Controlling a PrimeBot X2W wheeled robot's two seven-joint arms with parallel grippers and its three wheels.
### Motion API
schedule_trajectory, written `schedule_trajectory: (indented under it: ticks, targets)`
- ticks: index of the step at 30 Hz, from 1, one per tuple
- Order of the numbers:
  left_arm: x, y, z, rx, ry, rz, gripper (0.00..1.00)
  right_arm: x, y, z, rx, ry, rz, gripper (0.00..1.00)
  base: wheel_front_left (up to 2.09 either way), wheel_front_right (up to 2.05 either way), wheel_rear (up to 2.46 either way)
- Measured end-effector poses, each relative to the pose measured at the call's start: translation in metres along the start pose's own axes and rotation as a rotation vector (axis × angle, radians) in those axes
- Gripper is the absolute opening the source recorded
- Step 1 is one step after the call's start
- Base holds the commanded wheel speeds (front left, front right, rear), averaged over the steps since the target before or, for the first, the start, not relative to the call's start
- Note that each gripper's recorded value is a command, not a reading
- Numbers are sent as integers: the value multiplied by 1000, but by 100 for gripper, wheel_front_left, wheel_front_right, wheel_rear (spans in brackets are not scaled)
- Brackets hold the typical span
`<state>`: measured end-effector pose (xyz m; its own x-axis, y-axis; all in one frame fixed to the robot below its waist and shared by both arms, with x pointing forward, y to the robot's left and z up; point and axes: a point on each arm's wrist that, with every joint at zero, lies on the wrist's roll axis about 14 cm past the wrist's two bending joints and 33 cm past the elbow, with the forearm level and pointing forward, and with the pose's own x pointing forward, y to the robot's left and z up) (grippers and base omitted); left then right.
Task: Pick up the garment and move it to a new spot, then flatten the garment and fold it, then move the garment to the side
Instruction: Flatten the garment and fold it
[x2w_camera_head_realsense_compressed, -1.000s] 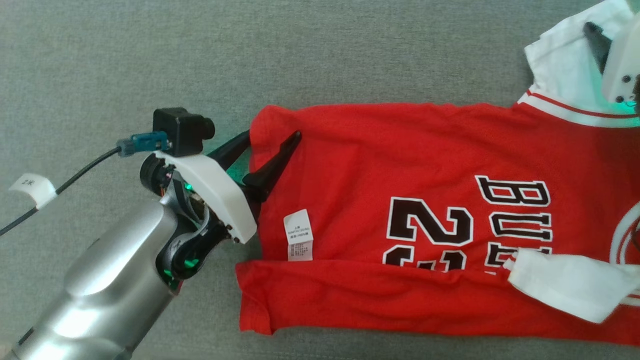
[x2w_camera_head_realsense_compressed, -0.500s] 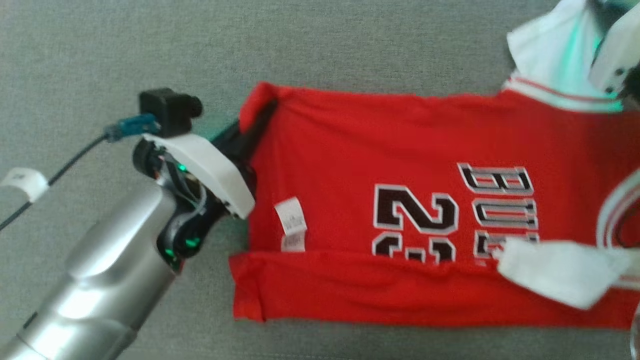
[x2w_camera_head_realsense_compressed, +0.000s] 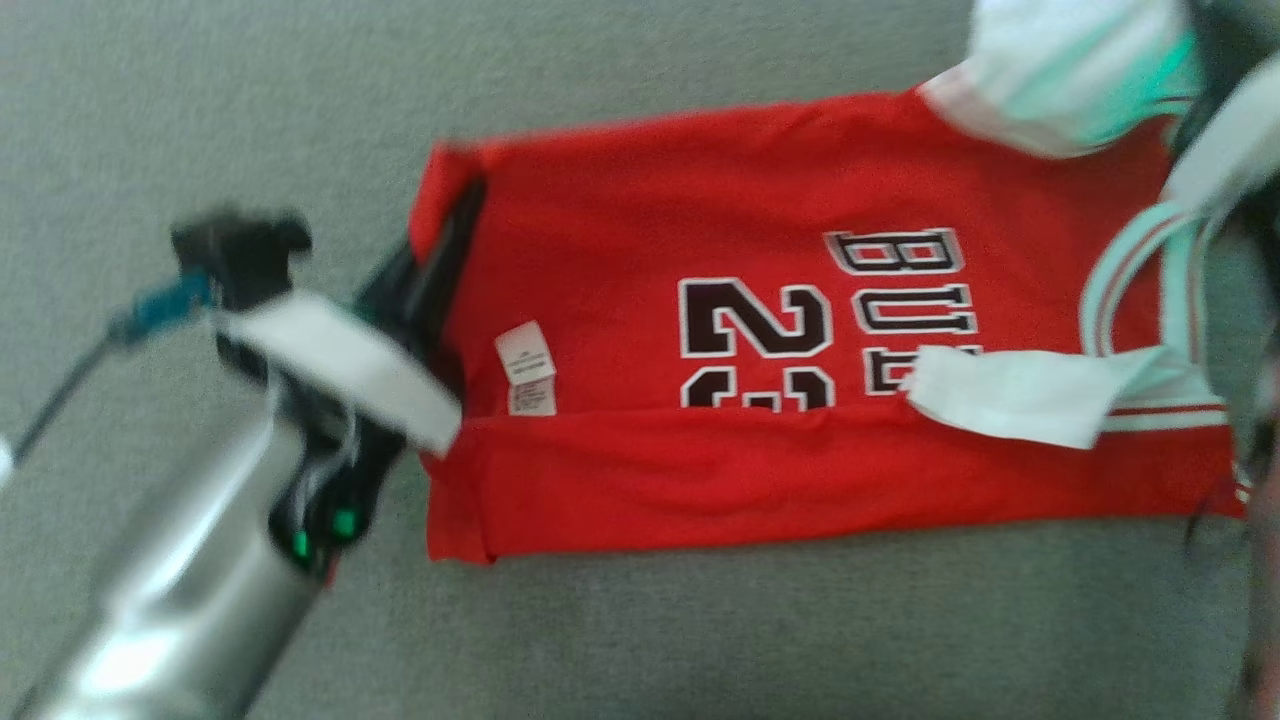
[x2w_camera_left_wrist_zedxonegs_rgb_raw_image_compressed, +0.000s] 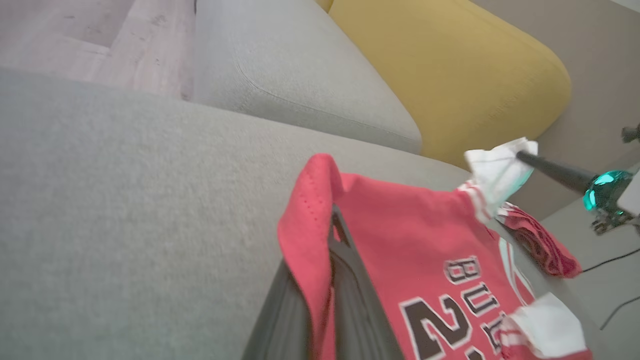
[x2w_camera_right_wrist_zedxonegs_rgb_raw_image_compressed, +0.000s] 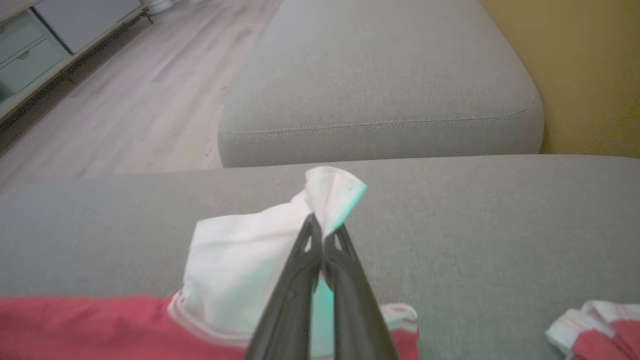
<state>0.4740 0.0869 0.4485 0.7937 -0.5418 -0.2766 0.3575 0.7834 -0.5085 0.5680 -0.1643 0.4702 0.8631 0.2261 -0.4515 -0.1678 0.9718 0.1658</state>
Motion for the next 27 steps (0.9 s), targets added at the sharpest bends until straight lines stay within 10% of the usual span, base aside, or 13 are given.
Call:
schedule_trajectory:
  ticks: [14, 15, 16, 17, 27]
  targets:
    - [-73, -46, -68, -124, 122, -42, 0, -128, -12, -114, 53, 182, -78, 0, 0, 0, 0]
    - [-73, -45, -69, -118, 126, -36, 11, -130, -15, -113, 51, 181, -90, 48, 0, 0, 0]
    - [-74, -44, -69, -112, 134, -30, 46, -130, -15, -115, 43, 195, -96, 100, 0, 0, 0]
    - [-75, -43, -72, -98, 150, -30, 100, -131, -14, -118, 40, 215, -91, 100, 0, 0, 0]
    - [-85, 19, -24, 207, -154, 278, 100, -127, -35, -109, 52, 251, -185, 100, 0, 0, 0]
